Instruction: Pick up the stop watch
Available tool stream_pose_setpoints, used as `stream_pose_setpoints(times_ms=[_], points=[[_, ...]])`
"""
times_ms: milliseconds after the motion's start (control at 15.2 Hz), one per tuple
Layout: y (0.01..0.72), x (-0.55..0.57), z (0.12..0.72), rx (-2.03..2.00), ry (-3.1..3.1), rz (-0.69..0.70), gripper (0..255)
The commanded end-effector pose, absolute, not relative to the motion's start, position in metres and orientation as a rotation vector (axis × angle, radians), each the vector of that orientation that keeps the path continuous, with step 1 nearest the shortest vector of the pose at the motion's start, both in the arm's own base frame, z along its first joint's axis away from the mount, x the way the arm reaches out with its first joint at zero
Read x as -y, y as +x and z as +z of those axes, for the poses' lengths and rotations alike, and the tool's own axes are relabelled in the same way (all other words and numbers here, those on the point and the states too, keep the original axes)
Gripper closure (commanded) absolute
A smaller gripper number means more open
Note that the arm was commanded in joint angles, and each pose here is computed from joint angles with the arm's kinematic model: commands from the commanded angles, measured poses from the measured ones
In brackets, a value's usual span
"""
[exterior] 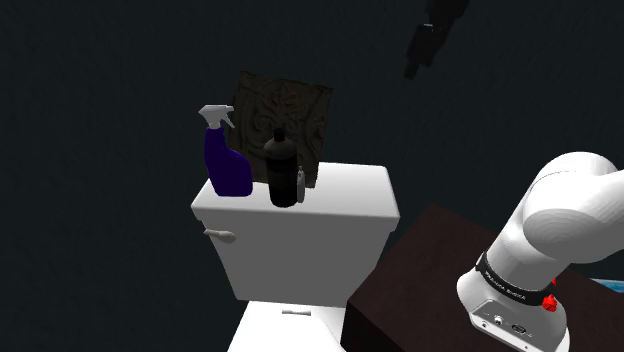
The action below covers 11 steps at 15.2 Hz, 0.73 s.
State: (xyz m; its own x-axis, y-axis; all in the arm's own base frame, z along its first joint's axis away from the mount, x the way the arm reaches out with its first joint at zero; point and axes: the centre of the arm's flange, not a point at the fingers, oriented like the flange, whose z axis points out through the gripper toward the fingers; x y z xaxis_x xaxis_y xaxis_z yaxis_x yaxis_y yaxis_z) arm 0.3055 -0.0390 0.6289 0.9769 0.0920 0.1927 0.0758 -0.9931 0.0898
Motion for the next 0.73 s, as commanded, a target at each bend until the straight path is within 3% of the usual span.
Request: stream_pose_setpoints(times_ms=[0,660], points=[[0.305,0.039,0.629,-0.129,3.042,0.302,0],[0.339,-0.119,0.582,-0.193,2.788,0.268,0]])
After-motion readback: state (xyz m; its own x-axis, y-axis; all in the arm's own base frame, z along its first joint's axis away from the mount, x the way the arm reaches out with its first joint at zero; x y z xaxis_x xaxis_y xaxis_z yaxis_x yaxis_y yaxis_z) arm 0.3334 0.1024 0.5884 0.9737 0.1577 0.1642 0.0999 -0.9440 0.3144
